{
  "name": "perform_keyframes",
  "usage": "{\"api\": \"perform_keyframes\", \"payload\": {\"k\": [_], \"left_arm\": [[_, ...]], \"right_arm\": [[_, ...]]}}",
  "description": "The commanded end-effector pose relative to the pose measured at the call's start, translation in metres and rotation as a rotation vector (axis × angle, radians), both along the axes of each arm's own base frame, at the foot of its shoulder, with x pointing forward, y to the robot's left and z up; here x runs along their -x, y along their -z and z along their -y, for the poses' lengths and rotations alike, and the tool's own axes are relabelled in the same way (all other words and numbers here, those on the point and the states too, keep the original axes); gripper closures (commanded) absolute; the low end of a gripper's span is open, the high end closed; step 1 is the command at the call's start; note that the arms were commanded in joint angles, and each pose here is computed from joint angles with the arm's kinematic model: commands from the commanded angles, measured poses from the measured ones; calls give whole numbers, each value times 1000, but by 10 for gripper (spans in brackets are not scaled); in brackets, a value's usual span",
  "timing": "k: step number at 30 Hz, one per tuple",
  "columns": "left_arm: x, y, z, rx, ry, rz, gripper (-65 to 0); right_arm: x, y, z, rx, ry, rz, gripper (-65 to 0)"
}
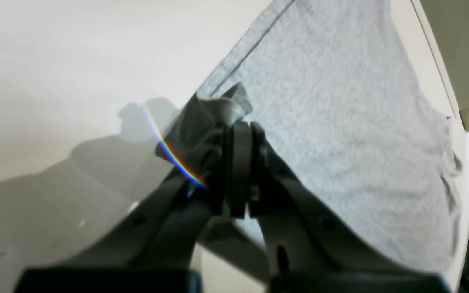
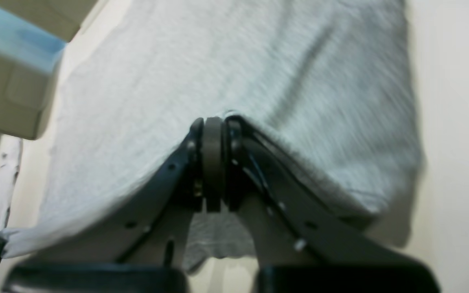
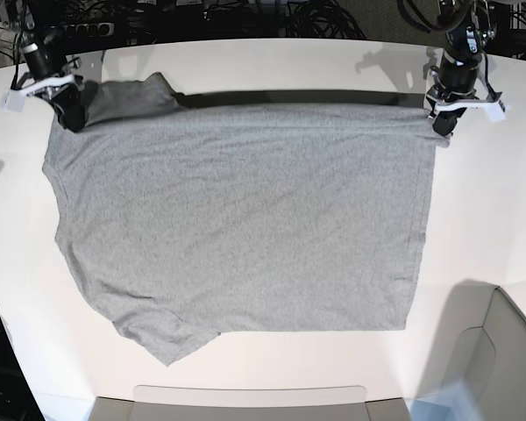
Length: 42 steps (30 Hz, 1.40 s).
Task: Fold the T-shirt properly
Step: 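Lift the shoulder edge with both grippers and pull it toward the hem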
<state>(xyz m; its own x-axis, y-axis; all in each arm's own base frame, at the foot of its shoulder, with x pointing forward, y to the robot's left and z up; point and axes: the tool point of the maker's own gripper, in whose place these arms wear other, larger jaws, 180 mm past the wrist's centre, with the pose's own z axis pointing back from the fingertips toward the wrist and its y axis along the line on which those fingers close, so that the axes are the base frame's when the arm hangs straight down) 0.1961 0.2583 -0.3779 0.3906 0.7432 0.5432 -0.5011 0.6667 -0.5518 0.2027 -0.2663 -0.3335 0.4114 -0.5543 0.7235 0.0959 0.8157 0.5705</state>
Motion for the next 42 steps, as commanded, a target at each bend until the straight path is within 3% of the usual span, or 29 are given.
{"api": "perform_keyframes", "payload": {"k": [1,10,21,30,35,42], "left_arm": [[-16,-14,-2,-8,13,46,0],[-58,-16,-5,48,-23,59,0],[-85,-5,-15,77,-64,62,0],[-109,-14,-19,87,-76,104,0],[-126,-2,-19,144,-79,68,0],[-145,-1,-23,169,-98,74,0]], "right_arm": [[-11,-13,5,13,-6,45,0],[-55,-9,-12,198,-120,52,0],[-108,-22,-7,432,-133,45,0],[-137,-16,11,461,-98,15,0],[-147,-1,2,486,-137,-18,0],[-163,3,13,476,-108,-31,0]]}}
